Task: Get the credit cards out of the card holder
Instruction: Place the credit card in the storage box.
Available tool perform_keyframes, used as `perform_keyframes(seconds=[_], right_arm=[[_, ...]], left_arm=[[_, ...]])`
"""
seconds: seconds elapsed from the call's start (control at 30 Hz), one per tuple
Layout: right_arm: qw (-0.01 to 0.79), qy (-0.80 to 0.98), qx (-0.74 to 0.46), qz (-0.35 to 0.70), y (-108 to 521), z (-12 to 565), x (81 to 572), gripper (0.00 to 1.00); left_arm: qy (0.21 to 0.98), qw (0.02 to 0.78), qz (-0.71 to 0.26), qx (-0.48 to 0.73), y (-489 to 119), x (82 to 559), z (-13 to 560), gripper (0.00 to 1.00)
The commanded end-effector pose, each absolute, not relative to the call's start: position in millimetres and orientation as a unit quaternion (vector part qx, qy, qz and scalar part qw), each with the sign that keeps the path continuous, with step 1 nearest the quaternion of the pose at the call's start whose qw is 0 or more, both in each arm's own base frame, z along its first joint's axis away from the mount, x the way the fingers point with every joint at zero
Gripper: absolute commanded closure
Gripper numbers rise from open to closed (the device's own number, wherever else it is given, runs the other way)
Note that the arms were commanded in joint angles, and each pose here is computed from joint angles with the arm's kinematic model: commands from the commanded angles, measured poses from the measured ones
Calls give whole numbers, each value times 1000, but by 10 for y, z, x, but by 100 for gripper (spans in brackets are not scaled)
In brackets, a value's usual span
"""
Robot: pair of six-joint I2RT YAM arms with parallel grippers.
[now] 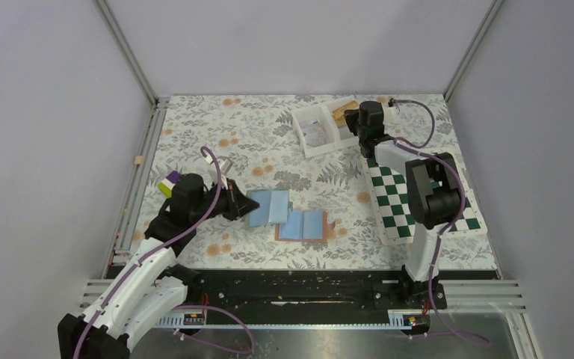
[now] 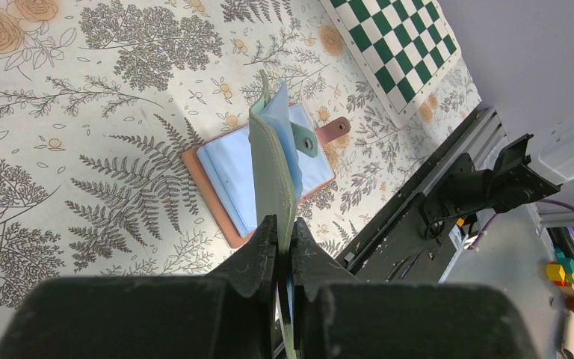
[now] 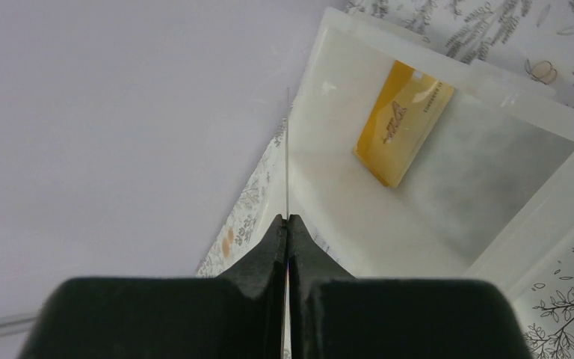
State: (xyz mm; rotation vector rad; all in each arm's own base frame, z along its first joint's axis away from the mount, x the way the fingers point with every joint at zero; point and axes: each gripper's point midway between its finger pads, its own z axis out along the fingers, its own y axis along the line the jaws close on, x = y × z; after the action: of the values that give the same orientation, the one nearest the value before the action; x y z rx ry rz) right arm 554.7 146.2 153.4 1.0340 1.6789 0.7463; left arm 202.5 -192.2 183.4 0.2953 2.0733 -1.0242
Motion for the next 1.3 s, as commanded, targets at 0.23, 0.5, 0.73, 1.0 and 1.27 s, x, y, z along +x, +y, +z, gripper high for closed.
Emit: perform_keyframes(seconds=[0.23,0.5,0.73,1.0,1.27], right_arm=[[472,639,531,295,1348,1214,5901,100],[443,622,581,283,1324,975,6003,100],[416,616,614,264,1329,822,6103,100],[383,624,639,234,1359,620,6191,100],[370,642,641,198,1344,485,6226,100]], left_arm=[[801,423,-400,142,-1994,2099,2073,100],[798,417,-409,149,-2029,2081,2083,100],[798,414,-411,151,-2042,2086,2074,100],[802,408,-410,150,-2051,2101,2045,100],[803,407,-408,150,-2050,2113,2037,100]])
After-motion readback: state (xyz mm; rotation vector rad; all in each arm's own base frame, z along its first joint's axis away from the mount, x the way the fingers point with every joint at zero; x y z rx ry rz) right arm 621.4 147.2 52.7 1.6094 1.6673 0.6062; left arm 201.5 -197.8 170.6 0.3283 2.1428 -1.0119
